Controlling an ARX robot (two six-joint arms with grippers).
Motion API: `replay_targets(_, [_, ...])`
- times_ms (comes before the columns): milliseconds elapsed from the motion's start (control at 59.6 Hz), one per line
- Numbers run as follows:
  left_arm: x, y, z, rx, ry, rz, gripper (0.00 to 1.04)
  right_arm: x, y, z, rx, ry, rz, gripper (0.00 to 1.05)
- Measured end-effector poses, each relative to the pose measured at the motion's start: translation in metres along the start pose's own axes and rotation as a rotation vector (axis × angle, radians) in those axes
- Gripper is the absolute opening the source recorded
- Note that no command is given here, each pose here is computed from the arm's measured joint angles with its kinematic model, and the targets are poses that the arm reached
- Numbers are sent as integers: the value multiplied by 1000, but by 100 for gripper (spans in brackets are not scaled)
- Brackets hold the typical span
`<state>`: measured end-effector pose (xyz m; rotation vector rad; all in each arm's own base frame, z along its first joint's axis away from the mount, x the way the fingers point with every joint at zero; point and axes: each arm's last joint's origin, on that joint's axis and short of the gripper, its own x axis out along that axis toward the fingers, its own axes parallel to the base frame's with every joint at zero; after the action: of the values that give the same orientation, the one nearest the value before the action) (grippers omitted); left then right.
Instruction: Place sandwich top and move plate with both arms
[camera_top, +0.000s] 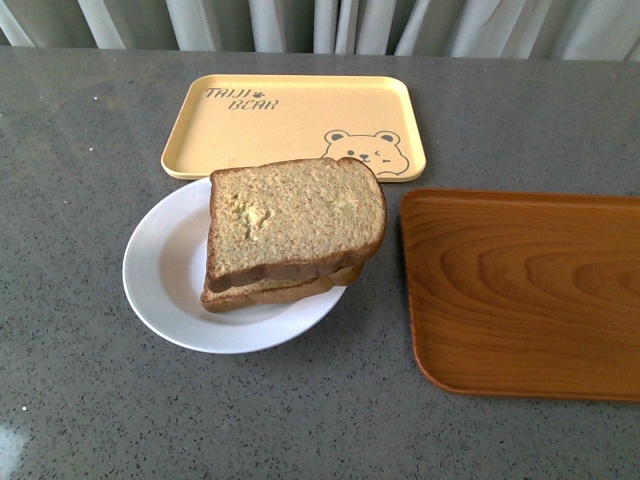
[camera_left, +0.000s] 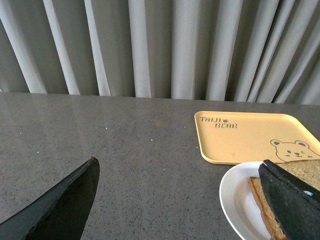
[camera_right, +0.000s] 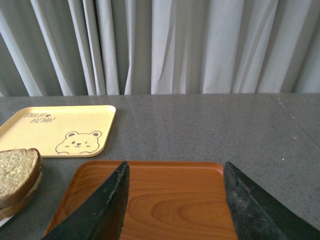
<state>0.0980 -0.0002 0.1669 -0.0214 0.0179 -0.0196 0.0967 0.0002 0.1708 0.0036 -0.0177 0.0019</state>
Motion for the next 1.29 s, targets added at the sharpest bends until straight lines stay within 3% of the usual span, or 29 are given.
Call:
replay_targets(101, [3, 4, -2, -206, 318, -178, 96, 0, 0, 0, 0, 0, 1, 81])
replay_targets(201, [12, 11, -8, -337, 428, -257, 96, 0, 0, 0, 0, 0, 0, 97])
replay_targets(436, [46, 36, -6, -398, 441, -436, 96, 0, 0, 0, 0, 0, 0, 96])
replay_targets(604, [82, 52, -22, -426, 495, -559, 96, 0, 0, 0, 0, 0, 0, 96])
replay_targets(991, [123, 62, -42, -463, 511, -713, 96, 0, 0, 0, 0, 0, 0, 96])
replay_targets(1293, [139, 66, -69, -491, 628, -771, 96, 0, 0, 0, 0, 0, 0, 96])
